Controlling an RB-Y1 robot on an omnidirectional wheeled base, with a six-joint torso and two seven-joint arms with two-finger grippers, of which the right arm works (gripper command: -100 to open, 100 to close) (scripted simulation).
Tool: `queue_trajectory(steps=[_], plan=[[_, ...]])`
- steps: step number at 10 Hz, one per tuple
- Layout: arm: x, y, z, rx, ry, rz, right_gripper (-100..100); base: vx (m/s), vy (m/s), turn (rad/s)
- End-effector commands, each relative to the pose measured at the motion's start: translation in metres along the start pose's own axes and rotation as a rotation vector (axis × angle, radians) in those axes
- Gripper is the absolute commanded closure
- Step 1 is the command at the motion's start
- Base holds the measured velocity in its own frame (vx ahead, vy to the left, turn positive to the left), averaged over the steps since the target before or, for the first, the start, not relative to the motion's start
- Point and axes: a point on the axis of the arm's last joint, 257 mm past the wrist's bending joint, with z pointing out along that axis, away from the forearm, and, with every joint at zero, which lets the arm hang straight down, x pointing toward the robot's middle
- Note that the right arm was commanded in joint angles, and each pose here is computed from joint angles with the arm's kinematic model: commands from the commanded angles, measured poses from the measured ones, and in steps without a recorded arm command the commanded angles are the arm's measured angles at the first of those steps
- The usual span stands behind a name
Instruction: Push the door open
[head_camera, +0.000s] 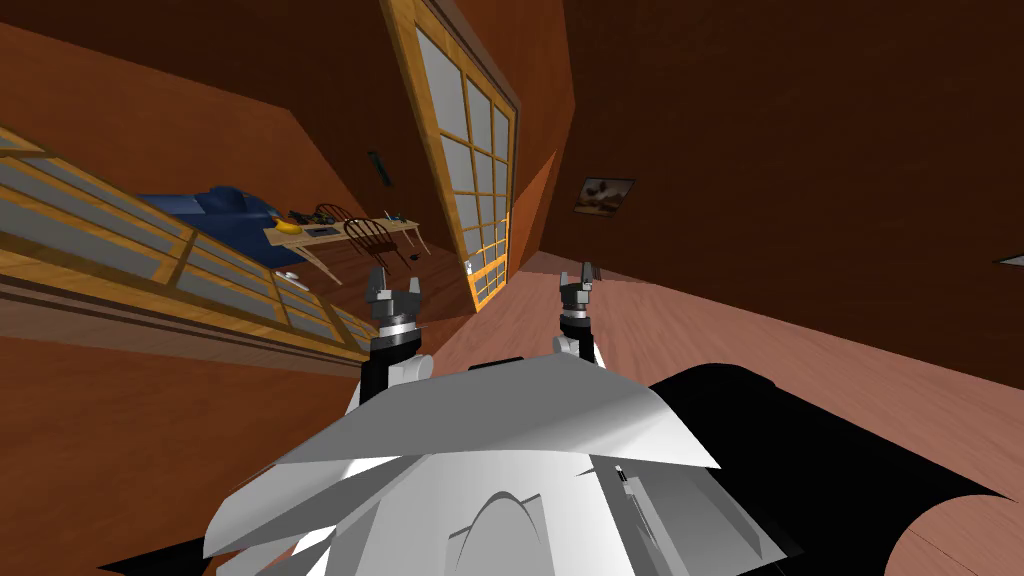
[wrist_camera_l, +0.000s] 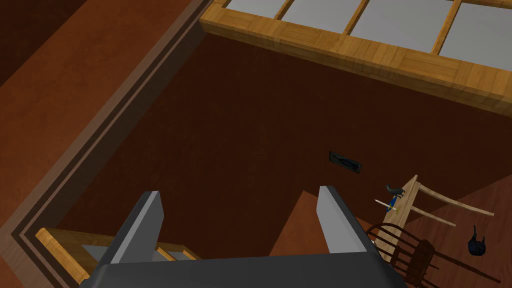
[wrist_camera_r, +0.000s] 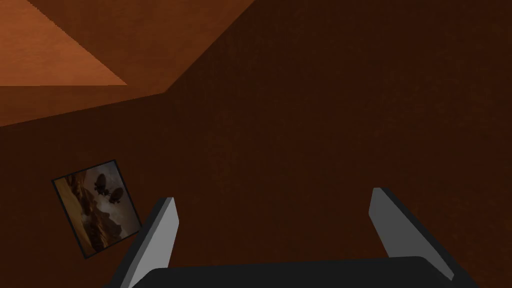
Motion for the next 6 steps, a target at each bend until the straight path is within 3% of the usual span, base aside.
queue_trajectory(steps=[1,6], plan=[[0.0,-0.01,-0.0024,0.016,0.005,-0.032,-100,0.042,-0.012,0.214],[0.001,-0.038,-0.0097,0.058,0.018,-0.119,-100,0.074,-0.019,0.175]])
